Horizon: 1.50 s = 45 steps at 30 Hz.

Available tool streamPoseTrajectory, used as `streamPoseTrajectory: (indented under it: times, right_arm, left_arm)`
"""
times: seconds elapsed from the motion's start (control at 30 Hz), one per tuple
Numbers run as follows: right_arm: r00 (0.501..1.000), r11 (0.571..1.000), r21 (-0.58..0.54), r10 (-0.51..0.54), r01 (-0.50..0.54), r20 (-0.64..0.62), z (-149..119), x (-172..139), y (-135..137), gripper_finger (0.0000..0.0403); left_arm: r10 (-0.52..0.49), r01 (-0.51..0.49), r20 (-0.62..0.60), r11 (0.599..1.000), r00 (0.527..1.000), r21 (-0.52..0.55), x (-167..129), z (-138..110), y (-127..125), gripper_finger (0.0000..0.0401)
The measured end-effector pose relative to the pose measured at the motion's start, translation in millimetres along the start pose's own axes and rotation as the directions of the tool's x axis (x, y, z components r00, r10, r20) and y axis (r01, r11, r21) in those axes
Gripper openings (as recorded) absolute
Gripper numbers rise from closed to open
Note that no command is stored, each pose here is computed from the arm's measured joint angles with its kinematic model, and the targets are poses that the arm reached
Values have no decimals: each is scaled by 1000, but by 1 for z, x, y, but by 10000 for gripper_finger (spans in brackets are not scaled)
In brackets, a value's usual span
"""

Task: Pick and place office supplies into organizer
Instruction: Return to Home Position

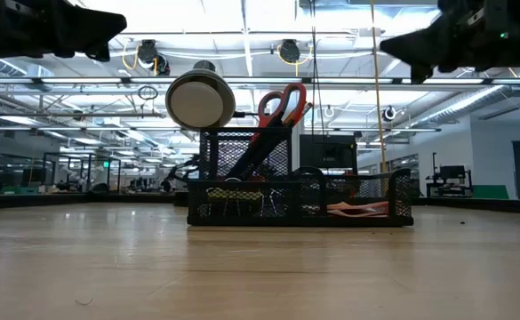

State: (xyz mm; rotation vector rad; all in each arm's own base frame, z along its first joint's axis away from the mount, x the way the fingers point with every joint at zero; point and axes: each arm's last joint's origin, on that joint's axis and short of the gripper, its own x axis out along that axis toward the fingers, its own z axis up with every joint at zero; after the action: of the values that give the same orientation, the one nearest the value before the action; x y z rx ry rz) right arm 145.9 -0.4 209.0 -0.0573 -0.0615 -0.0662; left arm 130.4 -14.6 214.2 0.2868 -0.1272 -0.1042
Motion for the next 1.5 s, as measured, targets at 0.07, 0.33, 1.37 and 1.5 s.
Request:
streamPoseTrajectory:
  times: [0.07,0.33,1.37,1.5]
  right_arm:
    - [1000,1000,-1,-1,1,20,4,-7,-1,0]
    - [1000,997,72,19,-19,9,7,-31,-1,0]
    - [999,999,6,43,-43,13,9,-47,22,0]
    - [997,997,-11,80,-80,16,9,-49,21,0]
  left_arm:
    - [1,-1,-11,1000,1000,-2,-5,0,1,37]
    - [0,0,-45,1000,999,-7,-24,-1,0,37]
    - [-135,127,-59,984,989,-126,-29,-32,-13,37]
    - [-124,121,-23,987,992,-101,-29,-34,-14,37]
